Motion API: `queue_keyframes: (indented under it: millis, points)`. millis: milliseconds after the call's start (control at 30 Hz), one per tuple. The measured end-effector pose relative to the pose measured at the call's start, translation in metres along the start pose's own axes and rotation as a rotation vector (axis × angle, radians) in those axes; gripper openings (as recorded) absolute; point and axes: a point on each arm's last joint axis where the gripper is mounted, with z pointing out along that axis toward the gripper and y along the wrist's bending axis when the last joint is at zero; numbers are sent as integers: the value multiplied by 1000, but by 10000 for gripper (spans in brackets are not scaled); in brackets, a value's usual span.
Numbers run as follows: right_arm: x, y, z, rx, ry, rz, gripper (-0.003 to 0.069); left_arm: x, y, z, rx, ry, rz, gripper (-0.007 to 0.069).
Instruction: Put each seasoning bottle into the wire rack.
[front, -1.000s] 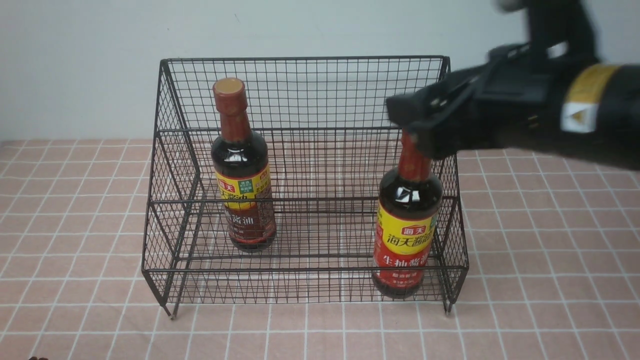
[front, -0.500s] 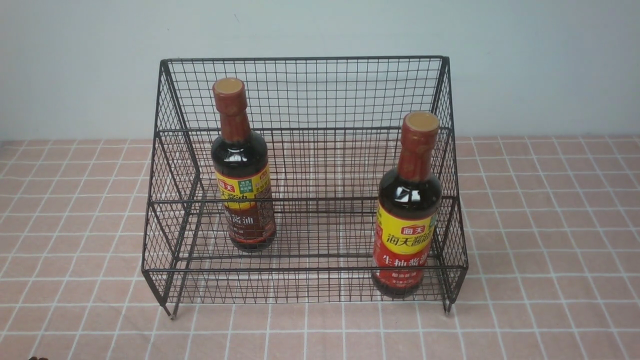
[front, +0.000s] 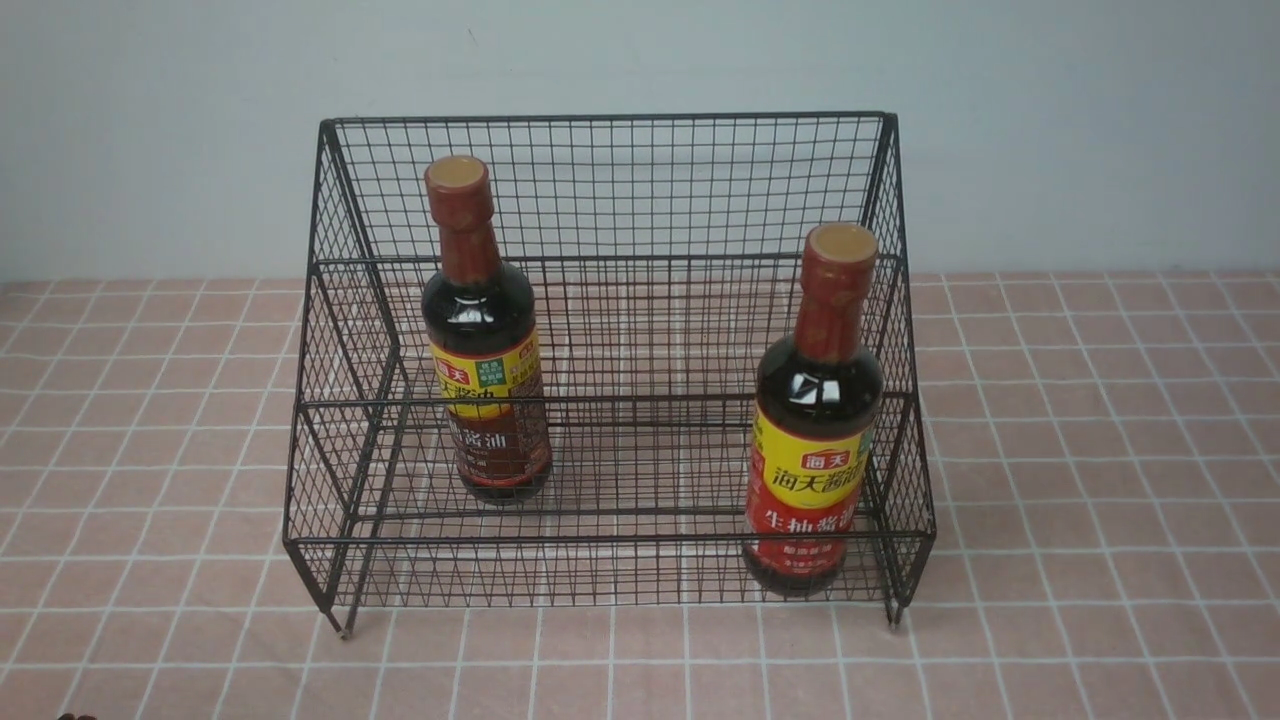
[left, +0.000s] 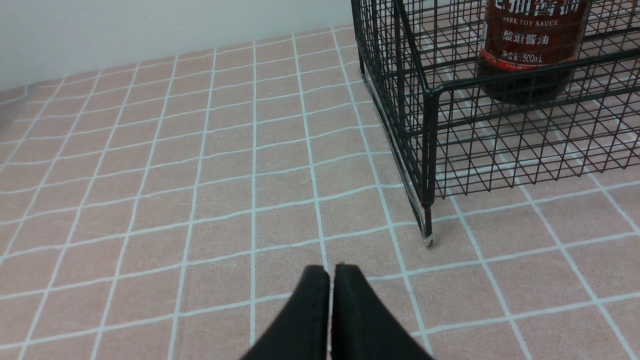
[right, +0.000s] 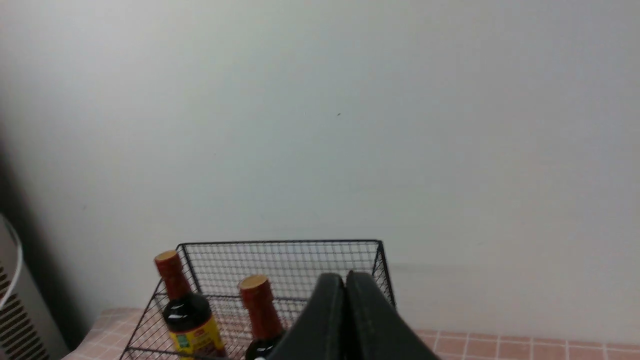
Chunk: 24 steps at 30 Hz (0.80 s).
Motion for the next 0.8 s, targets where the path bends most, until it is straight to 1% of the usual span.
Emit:
queue_keyframes:
  millis: [133, 233, 400, 433, 533, 567, 600, 800]
  points:
    - [12, 3, 8, -32, 58, 31, -13, 0, 0, 0, 0, 0, 0, -7]
    - [16, 4, 11, -36, 71, 33, -13, 0, 0, 0, 0, 0, 0, -7]
    - [20, 6, 18, -59, 44, -14, -13, 0, 0, 0, 0, 0, 0, -7]
    - [24, 8, 23, -77, 25, -55, -13, 0, 0, 0, 0, 0, 0, -7]
    - [34, 12, 34, -131, -19, -117, -13, 0, 0, 0, 0, 0, 0, -7]
    - [34, 13, 34, -132, -18, -115, -13, 0, 0, 0, 0, 0, 0, -7]
    - [40, 16, 42, -175, -53, -132, -13, 0, 0, 0, 0, 0, 0, -7]
    - [62, 21, 58, -241, -123, -119, -13, 0, 0, 0, 0, 0, 0, -7]
